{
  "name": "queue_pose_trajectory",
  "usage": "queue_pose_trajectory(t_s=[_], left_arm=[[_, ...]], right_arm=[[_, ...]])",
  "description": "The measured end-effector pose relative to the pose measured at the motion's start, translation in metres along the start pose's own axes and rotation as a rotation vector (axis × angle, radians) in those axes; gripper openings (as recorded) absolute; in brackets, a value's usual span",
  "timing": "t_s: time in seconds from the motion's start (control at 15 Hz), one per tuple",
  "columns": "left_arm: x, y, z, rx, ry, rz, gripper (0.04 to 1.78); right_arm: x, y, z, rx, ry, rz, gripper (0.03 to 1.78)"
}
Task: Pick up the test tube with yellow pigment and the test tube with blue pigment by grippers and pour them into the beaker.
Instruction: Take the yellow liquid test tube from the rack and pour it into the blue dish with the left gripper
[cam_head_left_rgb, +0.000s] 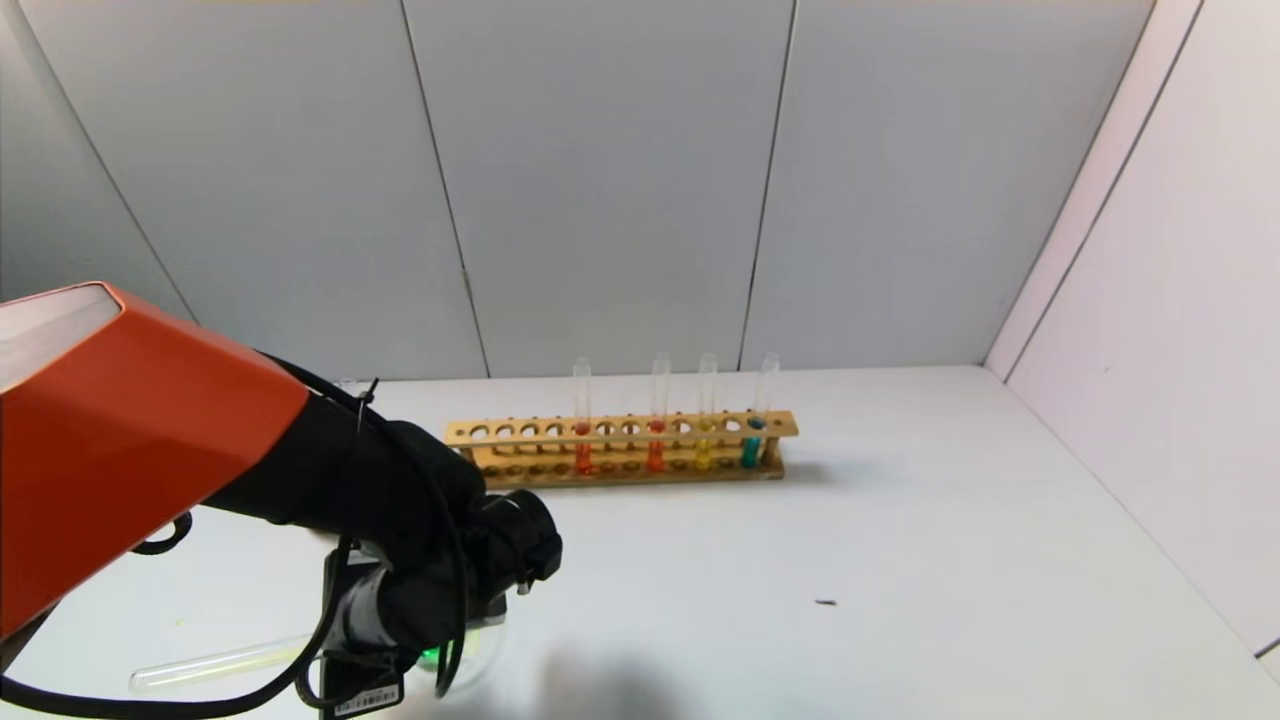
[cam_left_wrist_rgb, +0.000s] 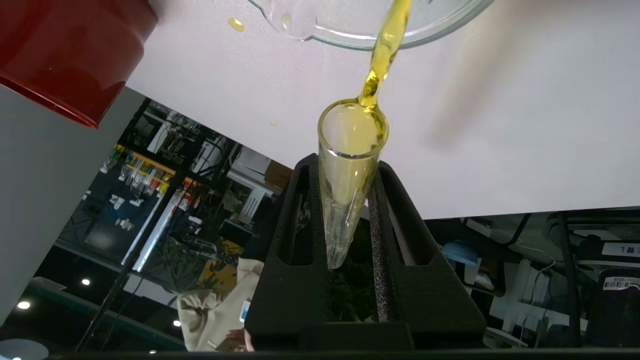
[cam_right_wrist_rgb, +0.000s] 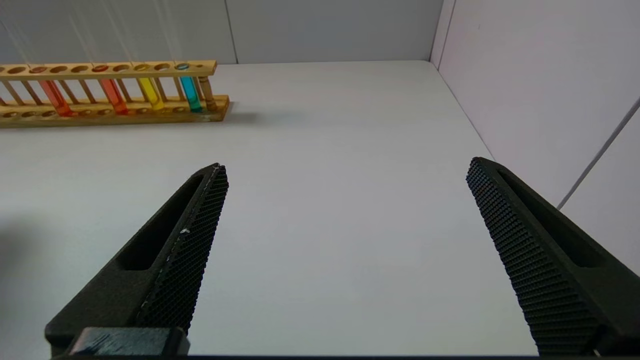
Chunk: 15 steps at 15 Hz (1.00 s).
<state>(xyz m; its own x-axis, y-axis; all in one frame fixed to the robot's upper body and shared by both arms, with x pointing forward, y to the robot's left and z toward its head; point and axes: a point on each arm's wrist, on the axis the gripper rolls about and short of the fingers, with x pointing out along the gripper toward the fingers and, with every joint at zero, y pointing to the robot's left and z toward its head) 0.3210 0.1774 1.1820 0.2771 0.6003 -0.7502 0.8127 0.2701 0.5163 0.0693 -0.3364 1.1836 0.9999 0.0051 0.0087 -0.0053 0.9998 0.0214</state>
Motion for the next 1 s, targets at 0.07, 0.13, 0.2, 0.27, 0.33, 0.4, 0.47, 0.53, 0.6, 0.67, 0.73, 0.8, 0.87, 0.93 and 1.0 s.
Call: queue_pose_trajectory(t_s=[0.07, 0.13, 0.2, 0.27, 0.33, 0.4, 0.47, 0.53, 0.6, 0.67, 0.73, 0.8, 0.87, 0.93, 1.0], left_arm=[[0.001, 0.0, 0.002, 0.0, 0.001, 0.0, 0.3], [0.001, 0.001, 0.004, -0.001, 0.0, 0.0, 0.3], [0.001, 0.002, 0.006, 0.001, 0.001, 0.001, 0.3], [0.0, 0.003, 0.008, 0.003, 0.004, 0.0, 0.3], [0.0, 0.005, 0.01, 0.01, 0.013, -0.004, 0.3], [0.0, 0.006, 0.012, 0.014, 0.018, -0.006, 0.3], [-0.001, 0.007, 0.014, 0.017, 0.022, -0.006, 0.3], [-0.001, 0.009, 0.016, 0.021, 0.027, -0.007, 0.3], [-0.002, 0.011, 0.018, 0.03, 0.041, -0.008, 0.3], [-0.002, 0.011, 0.02, 0.043, 0.057, -0.005, 0.3], [-0.002, 0.012, 0.023, 0.046, 0.061, 0.0, 0.3], [-0.001, 0.012, 0.026, 0.049, 0.063, 0.002, 0.3], [0.0, 0.012, 0.029, 0.054, 0.068, 0.001, 0.3], [0.001, 0.011, 0.03, 0.058, 0.072, 0.0, 0.3], [0.002, 0.011, 0.032, 0.062, 0.075, -0.002, 0.3]], right_arm=[[0.0, 0.0, 0.0, 0.0, 0.0, 0.0, 1.74], [0.0, 0.0, 0.0, 0.0, 0.0, 0.0, 1.74], [0.0, 0.0, 0.0, 0.0, 0.0, 0.0, 1.74], [0.0, 0.0, 0.0, 0.0, 0.0, 0.0, 1.74], [0.0, 0.0, 0.0, 0.0, 0.0, 0.0, 1.74], [0.0, 0.0, 0.0, 0.0, 0.0, 0.0, 1.74], [0.0, 0.0, 0.0, 0.0, 0.0, 0.0, 1.74], [0.0, 0.0, 0.0, 0.0, 0.0, 0.0, 1.74], [0.0, 0.0, 0.0, 0.0, 0.0, 0.0, 1.74], [0.0, 0.0, 0.0, 0.0, 0.0, 0.0, 1.74], [0.0, 0.0, 0.0, 0.0, 0.0, 0.0, 1.74], [0.0, 0.0, 0.0, 0.0, 0.0, 0.0, 1.74], [0.0, 0.0, 0.0, 0.0, 0.0, 0.0, 1.74], [0.0, 0.0, 0.0, 0.0, 0.0, 0.0, 1.74], [0.0, 0.0, 0.0, 0.0, 0.0, 0.0, 1.74]])
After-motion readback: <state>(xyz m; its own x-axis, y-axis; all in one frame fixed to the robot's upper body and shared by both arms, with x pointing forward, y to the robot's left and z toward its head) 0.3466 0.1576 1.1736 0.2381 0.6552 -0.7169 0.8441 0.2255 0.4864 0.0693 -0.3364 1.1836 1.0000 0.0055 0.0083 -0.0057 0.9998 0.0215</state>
